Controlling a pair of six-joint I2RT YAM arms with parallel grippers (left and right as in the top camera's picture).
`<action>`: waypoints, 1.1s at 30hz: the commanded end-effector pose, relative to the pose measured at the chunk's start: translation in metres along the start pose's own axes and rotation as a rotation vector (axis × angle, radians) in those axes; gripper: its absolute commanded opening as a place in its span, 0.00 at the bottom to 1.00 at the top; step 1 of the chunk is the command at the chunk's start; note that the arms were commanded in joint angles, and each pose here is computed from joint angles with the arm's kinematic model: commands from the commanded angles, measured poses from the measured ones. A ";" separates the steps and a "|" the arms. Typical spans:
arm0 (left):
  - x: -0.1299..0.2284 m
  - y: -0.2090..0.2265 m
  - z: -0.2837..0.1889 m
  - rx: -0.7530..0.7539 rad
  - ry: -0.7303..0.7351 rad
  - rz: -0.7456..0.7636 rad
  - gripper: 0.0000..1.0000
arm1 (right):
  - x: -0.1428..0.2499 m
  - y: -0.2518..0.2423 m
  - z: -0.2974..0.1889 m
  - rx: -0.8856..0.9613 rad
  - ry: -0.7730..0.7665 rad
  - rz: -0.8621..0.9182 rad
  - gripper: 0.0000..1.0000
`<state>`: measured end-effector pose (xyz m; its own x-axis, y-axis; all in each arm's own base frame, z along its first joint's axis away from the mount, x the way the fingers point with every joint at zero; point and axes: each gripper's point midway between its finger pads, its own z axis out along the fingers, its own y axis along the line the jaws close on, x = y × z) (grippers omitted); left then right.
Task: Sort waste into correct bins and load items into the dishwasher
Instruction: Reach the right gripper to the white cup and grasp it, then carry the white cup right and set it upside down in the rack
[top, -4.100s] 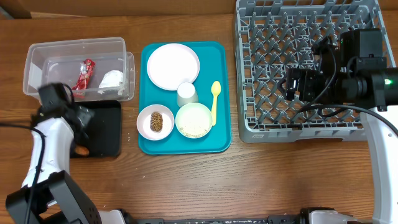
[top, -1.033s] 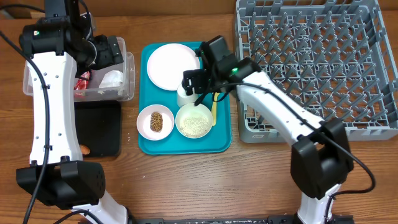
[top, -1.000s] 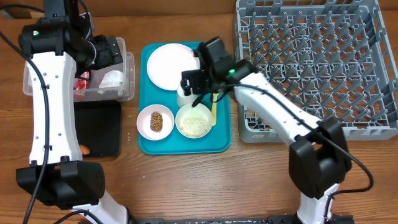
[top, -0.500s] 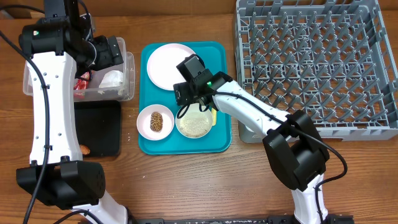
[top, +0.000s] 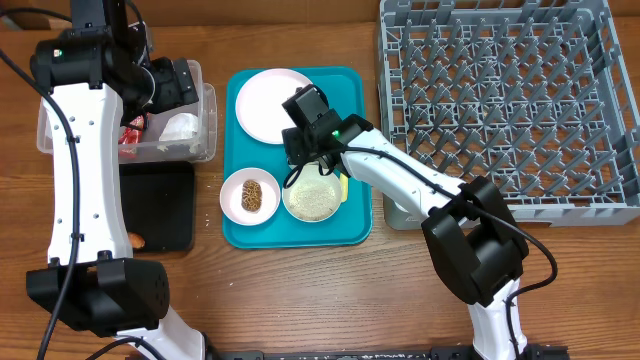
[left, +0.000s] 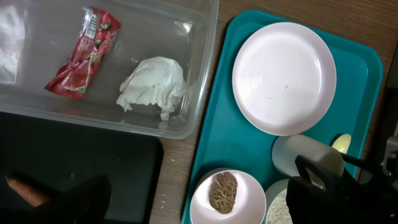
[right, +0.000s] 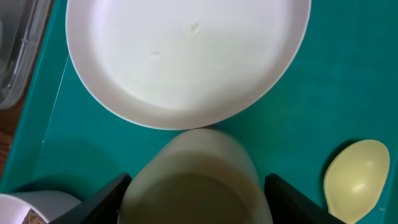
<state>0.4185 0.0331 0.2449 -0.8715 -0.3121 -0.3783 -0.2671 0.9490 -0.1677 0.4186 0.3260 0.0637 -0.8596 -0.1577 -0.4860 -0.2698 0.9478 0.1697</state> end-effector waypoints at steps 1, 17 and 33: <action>-0.003 -0.002 -0.005 0.004 -0.015 0.012 0.92 | 0.004 -0.003 0.004 0.009 0.022 0.007 0.59; -0.005 -0.002 -0.005 0.005 -0.023 0.012 0.92 | -0.083 -0.040 -0.158 0.039 -0.076 0.113 0.56; -0.008 0.002 0.000 -0.017 -0.025 0.011 0.92 | -0.020 -0.222 -0.236 0.360 0.134 0.477 0.56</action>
<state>0.4204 0.0347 0.2457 -0.8674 -0.3118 -0.3878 -0.2689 0.9495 -0.1619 0.3970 0.0639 0.2466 -0.9071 0.2611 -0.3301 0.2566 0.9648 0.0579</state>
